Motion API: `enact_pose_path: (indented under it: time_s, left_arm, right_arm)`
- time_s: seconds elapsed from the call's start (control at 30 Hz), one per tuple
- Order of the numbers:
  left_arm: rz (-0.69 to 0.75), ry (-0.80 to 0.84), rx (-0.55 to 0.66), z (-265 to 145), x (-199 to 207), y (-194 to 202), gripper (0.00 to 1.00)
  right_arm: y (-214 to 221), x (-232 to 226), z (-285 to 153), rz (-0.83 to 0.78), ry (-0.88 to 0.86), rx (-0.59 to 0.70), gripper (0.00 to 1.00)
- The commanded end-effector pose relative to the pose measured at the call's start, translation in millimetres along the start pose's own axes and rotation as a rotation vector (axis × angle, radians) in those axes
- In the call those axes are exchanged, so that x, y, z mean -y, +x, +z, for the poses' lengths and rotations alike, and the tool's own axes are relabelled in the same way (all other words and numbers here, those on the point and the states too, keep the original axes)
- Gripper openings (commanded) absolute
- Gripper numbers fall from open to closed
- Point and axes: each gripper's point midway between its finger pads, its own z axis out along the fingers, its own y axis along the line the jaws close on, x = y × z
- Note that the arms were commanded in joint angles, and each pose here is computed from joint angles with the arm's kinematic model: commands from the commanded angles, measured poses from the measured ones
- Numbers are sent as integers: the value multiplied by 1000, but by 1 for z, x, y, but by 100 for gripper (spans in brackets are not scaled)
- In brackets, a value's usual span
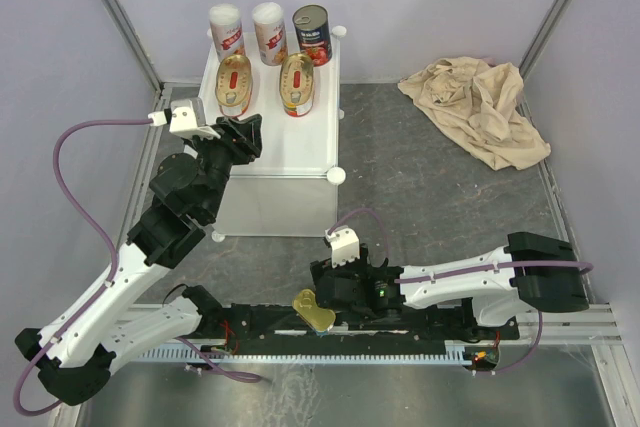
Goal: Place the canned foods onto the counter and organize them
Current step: Pick up the canned food from the center of the board.
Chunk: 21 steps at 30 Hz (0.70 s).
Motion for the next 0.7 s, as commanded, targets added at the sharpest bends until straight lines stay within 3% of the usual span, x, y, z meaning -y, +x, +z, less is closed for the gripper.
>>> enact_pose_path:
  time_s: [0.0,0.67]
  left_arm:
    - [-27,-2,51,-2,2,-18,58]
    - [-37,2,63,-5,0,-17,58]
  right_arm:
    - [3,-5,2,18,-12,2,91]
    - [16,8,13,3,50,-19,86]
